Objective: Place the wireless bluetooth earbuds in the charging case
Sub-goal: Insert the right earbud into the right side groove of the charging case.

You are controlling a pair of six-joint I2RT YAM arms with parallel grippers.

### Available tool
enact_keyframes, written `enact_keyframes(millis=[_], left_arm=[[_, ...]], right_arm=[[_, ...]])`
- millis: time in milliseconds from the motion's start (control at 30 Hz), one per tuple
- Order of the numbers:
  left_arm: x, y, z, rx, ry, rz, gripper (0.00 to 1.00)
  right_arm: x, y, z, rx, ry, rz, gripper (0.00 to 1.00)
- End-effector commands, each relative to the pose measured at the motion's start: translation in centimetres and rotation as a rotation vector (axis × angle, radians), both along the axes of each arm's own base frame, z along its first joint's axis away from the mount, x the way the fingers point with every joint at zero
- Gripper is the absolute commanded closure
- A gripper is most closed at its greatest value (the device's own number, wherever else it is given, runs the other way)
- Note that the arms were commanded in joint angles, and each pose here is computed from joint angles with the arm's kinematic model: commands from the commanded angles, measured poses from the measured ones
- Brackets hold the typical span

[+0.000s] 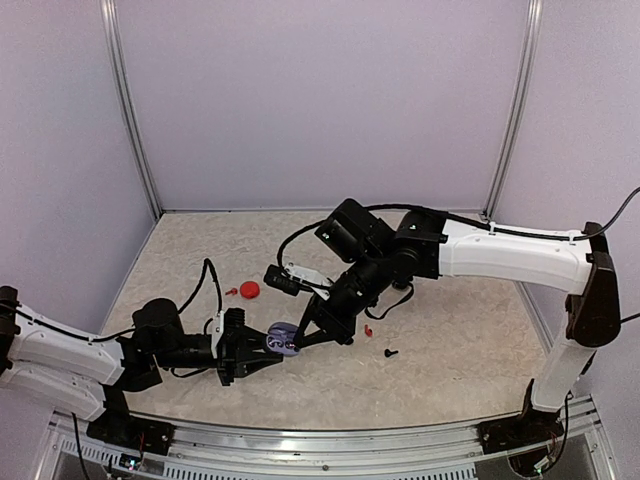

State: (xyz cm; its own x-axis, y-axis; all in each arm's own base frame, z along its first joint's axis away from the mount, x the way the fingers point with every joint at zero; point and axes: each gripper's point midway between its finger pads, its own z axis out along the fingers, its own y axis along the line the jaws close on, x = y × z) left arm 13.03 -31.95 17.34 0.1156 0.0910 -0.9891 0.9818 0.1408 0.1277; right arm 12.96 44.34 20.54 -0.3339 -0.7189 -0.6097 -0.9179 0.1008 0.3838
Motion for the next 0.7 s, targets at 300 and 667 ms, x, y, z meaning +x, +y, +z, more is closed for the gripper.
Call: enact_keyframes(millis=[300, 667], left_arm=[[-1.6, -1.2, 5.0, -0.142, -0.111, -0.096, 1.0], [-1.6, -1.0, 5.2, -0.159, -0.112, -0.092, 1.0]], right_arm=[[2.3, 1.4, -0.6, 0.01, -0.065, -0.079, 1.0], [2.5, 1.5, -0.6, 0.029, -0.069, -0.095, 1.0]])
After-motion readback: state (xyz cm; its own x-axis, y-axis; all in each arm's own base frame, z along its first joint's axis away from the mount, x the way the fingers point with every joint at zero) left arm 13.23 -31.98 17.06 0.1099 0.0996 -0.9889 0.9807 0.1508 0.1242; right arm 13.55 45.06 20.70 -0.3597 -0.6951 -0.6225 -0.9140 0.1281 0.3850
